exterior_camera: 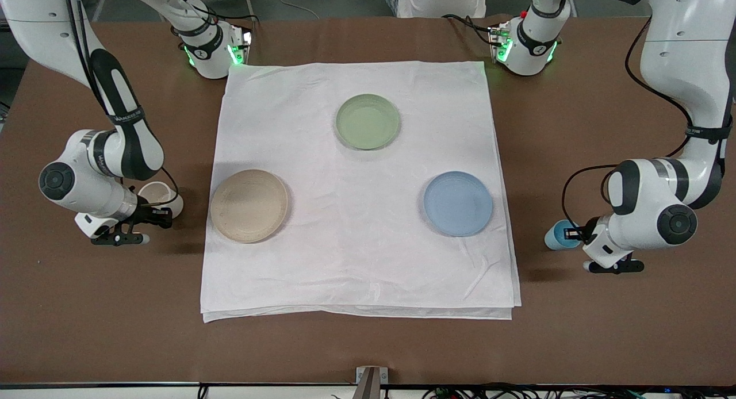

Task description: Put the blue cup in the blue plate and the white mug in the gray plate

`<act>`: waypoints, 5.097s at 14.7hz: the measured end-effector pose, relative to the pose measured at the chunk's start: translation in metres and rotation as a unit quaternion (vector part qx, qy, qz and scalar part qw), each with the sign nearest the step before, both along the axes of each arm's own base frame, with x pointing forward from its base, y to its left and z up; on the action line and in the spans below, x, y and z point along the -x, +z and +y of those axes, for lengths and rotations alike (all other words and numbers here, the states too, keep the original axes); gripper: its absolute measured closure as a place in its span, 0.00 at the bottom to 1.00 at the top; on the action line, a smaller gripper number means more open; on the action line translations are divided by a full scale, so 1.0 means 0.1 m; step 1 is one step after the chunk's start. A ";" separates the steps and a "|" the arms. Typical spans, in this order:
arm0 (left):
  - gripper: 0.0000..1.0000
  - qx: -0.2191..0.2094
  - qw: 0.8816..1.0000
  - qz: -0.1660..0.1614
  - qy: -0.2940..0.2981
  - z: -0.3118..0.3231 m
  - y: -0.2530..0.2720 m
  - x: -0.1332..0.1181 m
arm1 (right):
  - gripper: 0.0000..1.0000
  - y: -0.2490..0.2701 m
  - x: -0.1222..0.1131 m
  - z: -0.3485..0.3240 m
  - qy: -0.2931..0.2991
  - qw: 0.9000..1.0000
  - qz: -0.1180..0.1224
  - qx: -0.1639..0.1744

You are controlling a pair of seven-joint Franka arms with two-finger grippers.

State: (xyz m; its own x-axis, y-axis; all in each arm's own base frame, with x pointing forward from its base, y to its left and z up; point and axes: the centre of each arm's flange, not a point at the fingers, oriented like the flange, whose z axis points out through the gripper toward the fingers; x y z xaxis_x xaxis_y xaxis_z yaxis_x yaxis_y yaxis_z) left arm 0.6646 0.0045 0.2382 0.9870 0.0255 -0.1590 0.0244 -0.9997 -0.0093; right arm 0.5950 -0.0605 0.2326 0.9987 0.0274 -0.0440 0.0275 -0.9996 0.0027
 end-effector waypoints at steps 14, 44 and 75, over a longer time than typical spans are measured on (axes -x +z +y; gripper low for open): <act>0.97 0.006 0.997 0.067 0.034 -2.22 0.47 0.61 | 0.81 0.49 0.00 1.67 -0.086 0.992 0.036 -0.084; 0.00 -0.011 0.999 -0.048 0.023 -0.80 4.02 1.27 | 0.00 3.81 0.05 0.28 -0.015 0.999 0.032 0.026; 0.00 0.001 0.998 -0.060 -0.015 -0.68 4.00 1.45 | 0.00 4.01 0.96 0.30 -0.022 1.000 0.011 -0.006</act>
State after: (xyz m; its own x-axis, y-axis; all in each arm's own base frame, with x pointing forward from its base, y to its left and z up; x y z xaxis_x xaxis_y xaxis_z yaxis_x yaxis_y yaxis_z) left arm 0.5192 -0.0636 0.6378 0.9992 -0.0040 -0.0387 -0.0042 -1.0000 -0.0060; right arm 0.4993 -0.0306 0.6338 0.9977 -0.0156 -0.0664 -0.0163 -0.9998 -0.0085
